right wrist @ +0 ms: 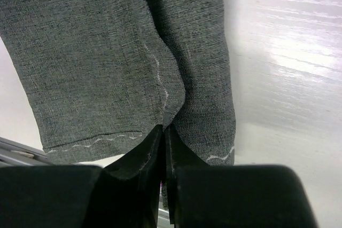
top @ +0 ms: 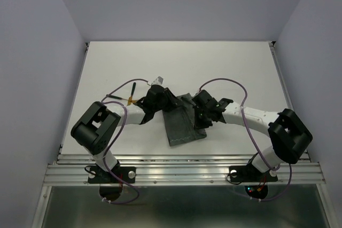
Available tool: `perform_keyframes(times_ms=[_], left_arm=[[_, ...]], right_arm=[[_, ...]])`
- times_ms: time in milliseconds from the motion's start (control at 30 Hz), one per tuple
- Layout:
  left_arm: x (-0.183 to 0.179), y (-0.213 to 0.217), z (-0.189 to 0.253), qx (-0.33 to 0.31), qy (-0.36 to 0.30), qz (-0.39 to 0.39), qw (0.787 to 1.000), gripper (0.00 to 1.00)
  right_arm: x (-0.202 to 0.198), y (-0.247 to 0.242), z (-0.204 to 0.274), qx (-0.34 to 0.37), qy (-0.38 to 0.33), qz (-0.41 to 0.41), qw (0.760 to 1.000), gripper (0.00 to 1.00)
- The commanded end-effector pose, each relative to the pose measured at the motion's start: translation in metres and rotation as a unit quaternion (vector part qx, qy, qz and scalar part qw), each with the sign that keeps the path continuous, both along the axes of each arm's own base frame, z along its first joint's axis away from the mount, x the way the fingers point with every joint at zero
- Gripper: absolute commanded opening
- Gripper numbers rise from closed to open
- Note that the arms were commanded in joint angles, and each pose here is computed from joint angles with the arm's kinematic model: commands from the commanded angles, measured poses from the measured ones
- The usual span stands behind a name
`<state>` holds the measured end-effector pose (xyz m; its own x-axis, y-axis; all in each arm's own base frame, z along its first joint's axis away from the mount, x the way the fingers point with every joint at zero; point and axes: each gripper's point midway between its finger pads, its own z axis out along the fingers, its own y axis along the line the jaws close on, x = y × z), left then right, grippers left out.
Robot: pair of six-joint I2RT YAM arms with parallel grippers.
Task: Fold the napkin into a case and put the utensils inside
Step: Fold the lower triangle-folded napkin at the center of the board.
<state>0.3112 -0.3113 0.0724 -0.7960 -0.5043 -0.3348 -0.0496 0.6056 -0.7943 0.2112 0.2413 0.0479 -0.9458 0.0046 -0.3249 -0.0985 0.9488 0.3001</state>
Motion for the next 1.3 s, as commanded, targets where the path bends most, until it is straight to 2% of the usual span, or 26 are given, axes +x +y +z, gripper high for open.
perform_keyframes(times_ms=[0,33,100,167,233,367,500,733,800,900,1033,1067,1100,1233,1267], left_arm=[[0.005,0.005,0.024,0.004,-0.026,0.008,1.000,0.32],[0.005,0.004,0.025,0.005,-0.028,0.006,1.000,0.43],[0.006,0.003,0.027,0.006,-0.030,0.001,1.000,0.58],[0.004,0.001,0.024,0.013,-0.029,-0.009,0.999,0.65],[0.006,-0.001,0.022,0.016,-0.028,-0.014,0.999,0.70],[0.008,-0.004,0.013,0.030,-0.021,-0.026,0.999,0.70],[0.010,-0.006,-0.001,0.047,-0.011,-0.035,0.998,0.63],[0.020,-0.008,-0.016,0.084,-0.003,-0.042,0.996,0.45],[0.021,-0.006,-0.020,0.094,-0.001,-0.040,0.995,0.43],[0.024,-0.003,-0.024,0.104,0.001,-0.036,0.994,0.31],[0.028,-0.001,-0.025,0.108,-0.002,-0.040,0.993,0.00],[0.029,-0.002,-0.024,0.108,-0.003,-0.044,0.993,0.00],[0.030,-0.001,-0.025,0.110,-0.004,-0.048,0.993,0.00],[0.034,-0.005,-0.020,0.113,-0.017,-0.070,0.991,0.00],[0.035,-0.005,-0.019,0.115,-0.019,-0.073,0.990,0.00]], right_arm=[[0.012,0.015,0.009,-0.002,-0.035,0.009,0.999,0.12],[0.010,0.017,0.005,-0.006,-0.033,0.012,0.999,0.13],[0.010,0.020,0.003,-0.008,-0.033,0.014,0.999,0.14],[0.007,0.024,-0.002,-0.011,-0.028,0.019,0.999,0.18],[0.009,0.026,-0.003,-0.010,-0.029,0.016,0.999,0.20],[0.008,0.031,-0.007,-0.008,-0.025,0.018,1.000,0.24],[0.007,0.036,-0.009,-0.007,-0.023,0.020,1.000,0.25],[0.008,0.037,-0.009,-0.004,-0.023,0.016,1.000,0.26],[0.008,0.037,-0.009,-0.002,-0.023,0.015,1.000,0.26],[0.007,0.038,-0.007,0.001,-0.023,0.017,1.000,0.26],[0.006,0.038,0.002,0.007,-0.027,0.022,0.999,0.26],[0.007,0.039,0.005,0.009,-0.031,0.024,0.999,0.27],[0.010,0.039,0.011,0.011,-0.039,0.022,0.999,0.32],[0.022,0.034,0.032,-0.001,-0.070,0.011,0.997,0.45],[0.022,0.035,0.037,0.001,-0.073,0.010,0.997,0.45]])
